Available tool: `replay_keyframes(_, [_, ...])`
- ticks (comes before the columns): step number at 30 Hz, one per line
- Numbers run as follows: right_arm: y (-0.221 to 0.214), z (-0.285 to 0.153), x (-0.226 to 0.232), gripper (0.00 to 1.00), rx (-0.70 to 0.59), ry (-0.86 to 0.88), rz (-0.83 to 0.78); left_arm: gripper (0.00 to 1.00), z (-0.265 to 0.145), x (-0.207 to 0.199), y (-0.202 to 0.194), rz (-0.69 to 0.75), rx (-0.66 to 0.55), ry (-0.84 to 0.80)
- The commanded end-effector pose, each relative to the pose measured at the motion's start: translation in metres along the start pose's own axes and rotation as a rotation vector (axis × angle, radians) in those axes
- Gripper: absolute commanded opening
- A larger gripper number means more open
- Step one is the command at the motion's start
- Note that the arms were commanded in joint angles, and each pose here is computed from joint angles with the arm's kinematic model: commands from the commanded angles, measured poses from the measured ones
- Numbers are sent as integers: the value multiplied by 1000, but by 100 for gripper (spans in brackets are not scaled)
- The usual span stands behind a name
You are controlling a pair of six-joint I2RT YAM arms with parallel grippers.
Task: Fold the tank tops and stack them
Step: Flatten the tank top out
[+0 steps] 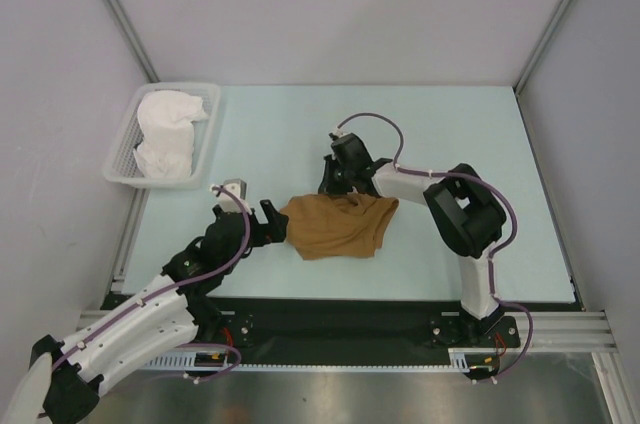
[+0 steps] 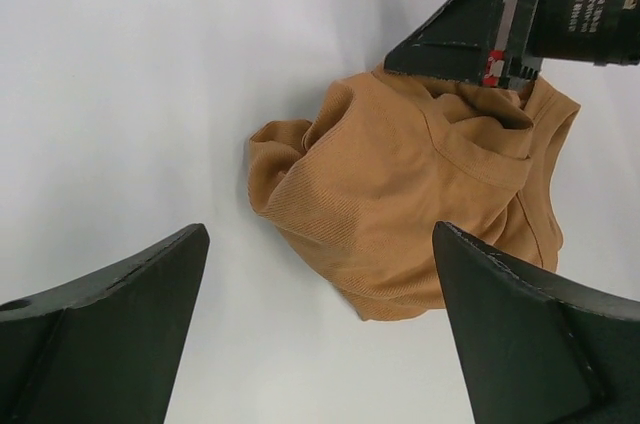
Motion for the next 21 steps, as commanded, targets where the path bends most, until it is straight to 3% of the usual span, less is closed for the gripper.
replay_keyframes(1, [45, -30, 23, 0, -150, 81, -38, 100, -4, 0, 10, 27, -27, 6])
replay_keyframes(6, [88, -100, 12, 0, -332, 109, -81, 100, -4, -8, 10, 35, -16, -44])
replay_keyframes(10, [115, -183, 10, 0, -508, 119, -133, 100, 0, -19, 12, 67, 6, -96])
replay_keyframes(21, [110, -323, -42, 0, -781, 5, -142, 100, 26, -60, 35, 145, 28, -135])
Point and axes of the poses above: each gripper's point midway between its finger pads, its own z axis out along the fingers, its own x axis along the line the jaws close on, y = z × x, the point moved 6 cm from there along -z, back along the fingers, and after that the axes turned 9 degrees about -z, right-handed, at the moved point
